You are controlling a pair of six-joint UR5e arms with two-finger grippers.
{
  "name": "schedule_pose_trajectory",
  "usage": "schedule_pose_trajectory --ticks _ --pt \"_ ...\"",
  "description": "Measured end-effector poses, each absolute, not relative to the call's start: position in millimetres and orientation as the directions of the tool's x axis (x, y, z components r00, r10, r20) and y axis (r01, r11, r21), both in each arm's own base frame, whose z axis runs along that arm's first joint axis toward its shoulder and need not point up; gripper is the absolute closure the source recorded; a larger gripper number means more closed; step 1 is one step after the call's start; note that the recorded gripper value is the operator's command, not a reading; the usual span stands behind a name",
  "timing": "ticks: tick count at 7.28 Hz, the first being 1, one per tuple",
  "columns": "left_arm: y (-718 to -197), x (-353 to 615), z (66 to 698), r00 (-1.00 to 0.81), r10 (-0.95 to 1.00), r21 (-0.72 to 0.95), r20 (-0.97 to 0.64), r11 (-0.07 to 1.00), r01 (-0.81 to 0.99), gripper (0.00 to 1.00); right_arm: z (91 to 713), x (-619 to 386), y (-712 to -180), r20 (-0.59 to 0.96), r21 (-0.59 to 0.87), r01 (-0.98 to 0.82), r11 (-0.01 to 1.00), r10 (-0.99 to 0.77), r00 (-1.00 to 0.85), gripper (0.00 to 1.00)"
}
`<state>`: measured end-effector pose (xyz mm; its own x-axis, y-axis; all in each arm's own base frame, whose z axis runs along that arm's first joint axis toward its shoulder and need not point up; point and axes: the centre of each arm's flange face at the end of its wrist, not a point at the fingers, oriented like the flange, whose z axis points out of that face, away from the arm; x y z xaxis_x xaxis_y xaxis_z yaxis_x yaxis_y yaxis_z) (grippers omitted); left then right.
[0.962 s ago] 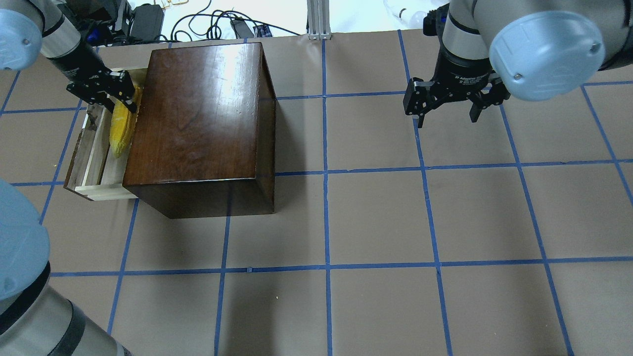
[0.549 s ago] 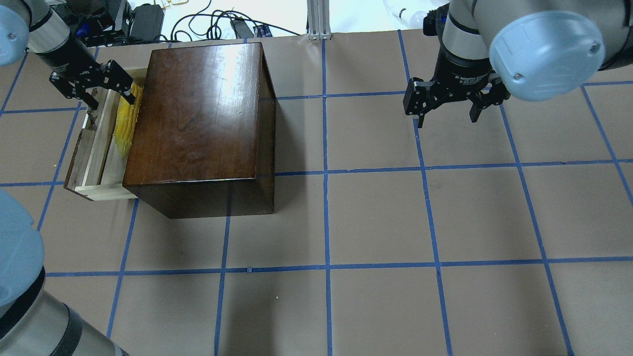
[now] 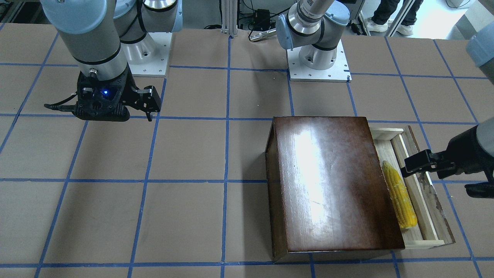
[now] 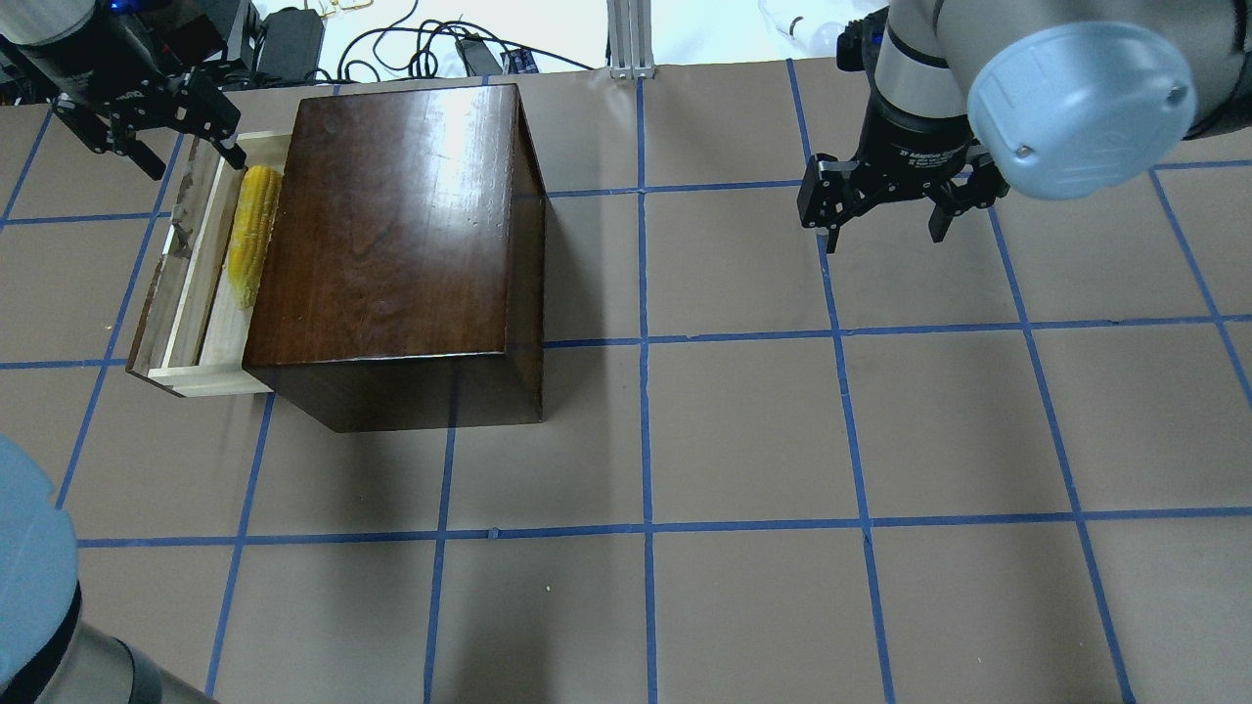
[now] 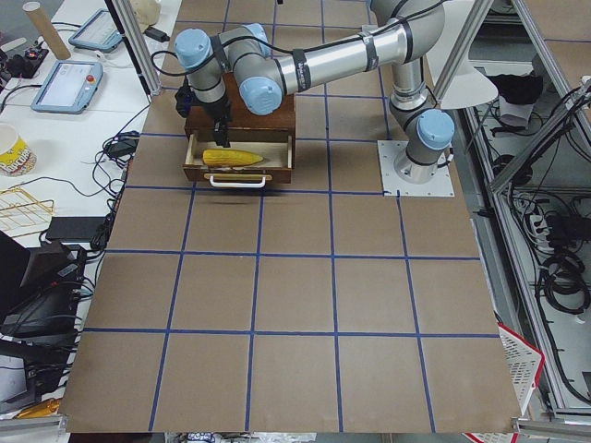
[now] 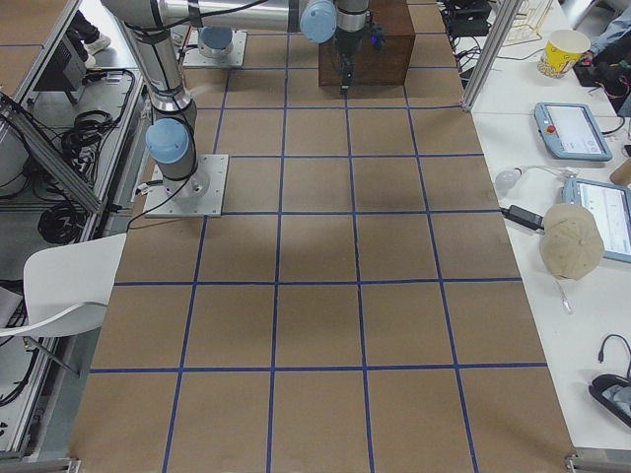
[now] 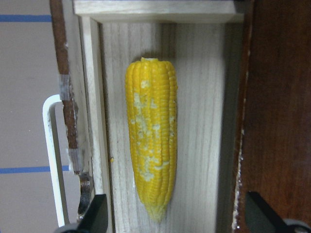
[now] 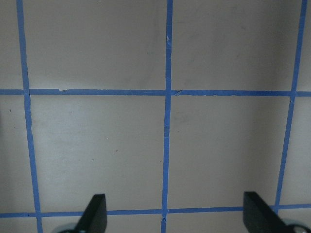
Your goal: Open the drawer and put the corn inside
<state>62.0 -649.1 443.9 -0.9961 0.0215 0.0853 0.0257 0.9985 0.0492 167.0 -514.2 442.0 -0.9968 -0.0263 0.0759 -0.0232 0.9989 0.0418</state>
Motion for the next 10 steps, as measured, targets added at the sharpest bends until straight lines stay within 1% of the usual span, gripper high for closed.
schedule_pose_trajectory --ticks 3,5,8,10 --pt "-632.3 -31.3 491.8 -0.984 0.175 0.011 -0.024 0.985 0.175 0.00 442.0 167.0 -514.2 0.075 0.042 -0.023 0.999 -0.026 -0.997 0.00" --pt "-614.5 -70.6 498.8 -0.976 0.214 0.018 -0.027 0.977 0.214 0.00 442.0 167.1 -514.3 0.075 0.041 -0.023 0.999 -0.026 -0.997 0.00" --pt "-590.6 -108.6 486.9 -0.984 0.170 0.038 0.046 0.984 0.171 0.00 442.0 167.0 -514.3 0.075 0.041 -0.023 0.999 -0.026 -0.997 0.00" --pt "-567.1 -124.3 474.3 -0.991 0.122 0.070 0.053 0.990 0.126 0.00 442.0 167.1 -514.3 0.075 0.041 -0.023 0.999 -0.026 -0.997 0.00"
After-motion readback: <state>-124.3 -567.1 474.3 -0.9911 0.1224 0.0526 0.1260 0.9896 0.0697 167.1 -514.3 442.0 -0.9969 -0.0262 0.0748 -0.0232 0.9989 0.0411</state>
